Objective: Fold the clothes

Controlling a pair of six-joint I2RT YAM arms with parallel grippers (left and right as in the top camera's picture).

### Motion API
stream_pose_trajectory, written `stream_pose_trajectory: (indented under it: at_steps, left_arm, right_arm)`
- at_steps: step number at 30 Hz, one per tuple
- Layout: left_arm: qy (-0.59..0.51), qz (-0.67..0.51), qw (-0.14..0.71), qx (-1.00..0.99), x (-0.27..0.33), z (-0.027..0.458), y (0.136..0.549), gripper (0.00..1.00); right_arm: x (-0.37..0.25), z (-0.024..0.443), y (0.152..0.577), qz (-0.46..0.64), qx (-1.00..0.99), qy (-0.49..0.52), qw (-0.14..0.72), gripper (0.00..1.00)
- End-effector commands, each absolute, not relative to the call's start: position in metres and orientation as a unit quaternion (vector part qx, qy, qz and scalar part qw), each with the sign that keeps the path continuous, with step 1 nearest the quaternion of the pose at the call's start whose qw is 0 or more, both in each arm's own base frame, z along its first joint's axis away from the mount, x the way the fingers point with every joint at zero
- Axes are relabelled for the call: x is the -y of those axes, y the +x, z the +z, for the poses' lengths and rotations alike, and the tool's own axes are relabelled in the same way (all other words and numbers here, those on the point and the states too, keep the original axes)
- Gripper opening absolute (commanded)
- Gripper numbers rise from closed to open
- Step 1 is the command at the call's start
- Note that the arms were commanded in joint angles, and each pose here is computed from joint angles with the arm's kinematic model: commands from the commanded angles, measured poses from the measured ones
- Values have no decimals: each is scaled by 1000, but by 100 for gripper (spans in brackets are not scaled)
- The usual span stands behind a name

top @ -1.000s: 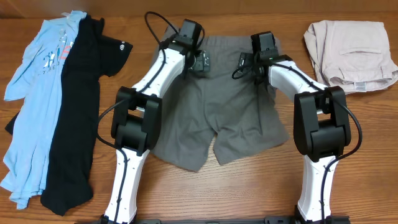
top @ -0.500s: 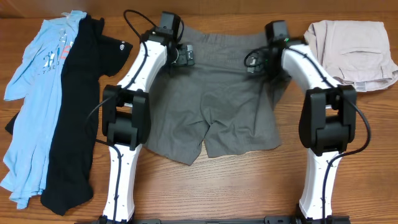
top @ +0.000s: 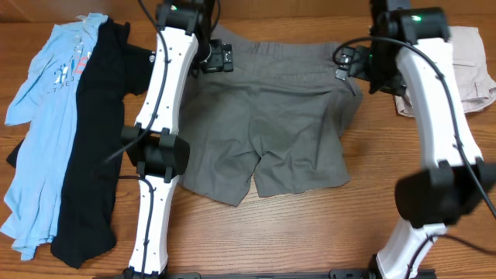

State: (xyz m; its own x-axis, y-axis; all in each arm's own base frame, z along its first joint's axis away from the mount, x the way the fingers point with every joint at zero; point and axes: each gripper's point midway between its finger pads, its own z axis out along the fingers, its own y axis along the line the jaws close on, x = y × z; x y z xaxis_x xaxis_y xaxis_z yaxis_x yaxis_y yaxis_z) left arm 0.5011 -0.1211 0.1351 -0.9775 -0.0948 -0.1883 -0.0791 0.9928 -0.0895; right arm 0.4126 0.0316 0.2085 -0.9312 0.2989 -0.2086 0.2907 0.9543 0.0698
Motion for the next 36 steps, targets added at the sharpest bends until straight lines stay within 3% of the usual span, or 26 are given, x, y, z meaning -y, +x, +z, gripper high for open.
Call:
stream_pose_trajectory:
  at_steps: [1, 9, 16, 22, 26, 32, 36]
  left_arm:
    - [9, -81, 141, -987, 139, 179, 497, 100]
    - [75, -167, 162, -970, 200, 229, 467, 100]
    - [134, -153, 191, -960, 221, 274, 426, 100]
    - [127, -80, 173, -973, 195, 283, 386, 100]
    - [108, -35, 166, -980, 163, 285, 367, 100]
    - [50, -26, 208, -977, 117, 319, 355, 100]
    - [30, -23, 218, -975, 97, 326, 356, 100]
  right_arm:
    - [-33, 265, 389, 36, -975, 143, 163, 100]
    - [-42, 302, 324, 67, -977, 118, 167, 100]
    - [-47, 290, 283, 86, -977, 102, 167, 100]
    - [-48, 226, 290, 79, -983, 63, 155, 100]
    - [-50, 156, 302, 74, -988, 50, 129, 100]
    - [-47, 91, 314, 78, -990, 59, 100, 100]
    - [-50, 68, 323, 96, -990, 66, 81, 92]
